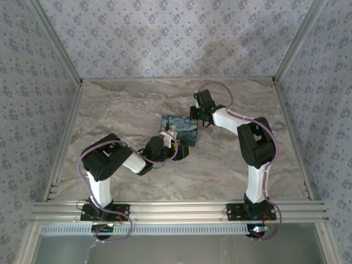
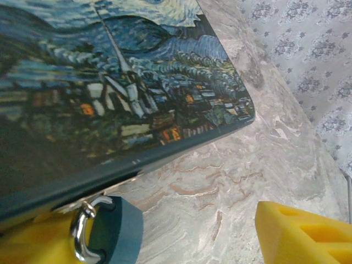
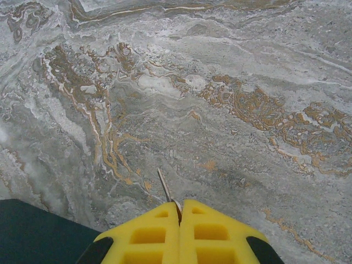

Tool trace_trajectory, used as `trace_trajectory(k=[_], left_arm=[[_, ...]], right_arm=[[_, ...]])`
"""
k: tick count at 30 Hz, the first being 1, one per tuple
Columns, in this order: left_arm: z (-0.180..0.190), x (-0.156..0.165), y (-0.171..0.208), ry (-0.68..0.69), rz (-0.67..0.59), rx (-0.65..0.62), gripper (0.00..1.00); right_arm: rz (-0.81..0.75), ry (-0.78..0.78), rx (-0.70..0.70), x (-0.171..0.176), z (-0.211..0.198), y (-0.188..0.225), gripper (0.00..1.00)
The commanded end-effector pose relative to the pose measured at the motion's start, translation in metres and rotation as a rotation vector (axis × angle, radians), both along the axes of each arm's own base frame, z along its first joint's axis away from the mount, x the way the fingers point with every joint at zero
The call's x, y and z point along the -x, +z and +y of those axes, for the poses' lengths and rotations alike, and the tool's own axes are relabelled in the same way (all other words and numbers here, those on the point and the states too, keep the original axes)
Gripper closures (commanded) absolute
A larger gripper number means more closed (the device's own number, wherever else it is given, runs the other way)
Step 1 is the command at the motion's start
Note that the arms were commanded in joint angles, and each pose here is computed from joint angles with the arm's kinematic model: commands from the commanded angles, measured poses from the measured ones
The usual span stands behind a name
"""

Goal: Unlock a padlock with a key

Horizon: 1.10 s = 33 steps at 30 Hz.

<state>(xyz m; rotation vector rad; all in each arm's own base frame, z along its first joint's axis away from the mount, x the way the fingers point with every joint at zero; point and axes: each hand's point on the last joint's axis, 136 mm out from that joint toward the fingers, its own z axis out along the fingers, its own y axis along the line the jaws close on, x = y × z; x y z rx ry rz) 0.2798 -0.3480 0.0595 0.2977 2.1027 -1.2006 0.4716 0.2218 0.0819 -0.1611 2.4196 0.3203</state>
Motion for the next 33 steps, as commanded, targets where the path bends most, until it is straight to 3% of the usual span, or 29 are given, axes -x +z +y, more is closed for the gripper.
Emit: trace_trajectory(k=[1,13,16,21,33], left_arm=[[0.002,-0.014,-0.001,0.044,-0.004,0.005,0.32],[0.010,-0.006,0.012,0.015,-0.028,0.123,0.36],[0.009,-0.007,0.012,0.012,-0.028,0.121,0.29],[-0.001,-0.009,0.013,-0.024,-0.022,0.123,0.25],[-0.005,-0.006,0.015,-0.049,-0.009,0.140,0.27]], right_arm=[[0.070,0.033,0.021,0.022,0.002,-0.013,1.00],[0.076,0.027,0.022,0.025,0.000,-0.016,1.00],[0.078,0.027,0.022,0.026,-0.001,-0.017,1.00],[0.082,0.027,0.021,0.026,0.001,-0.019,1.00],[0.068,0.006,-0.004,0.015,0.004,-0.012,1.00]])
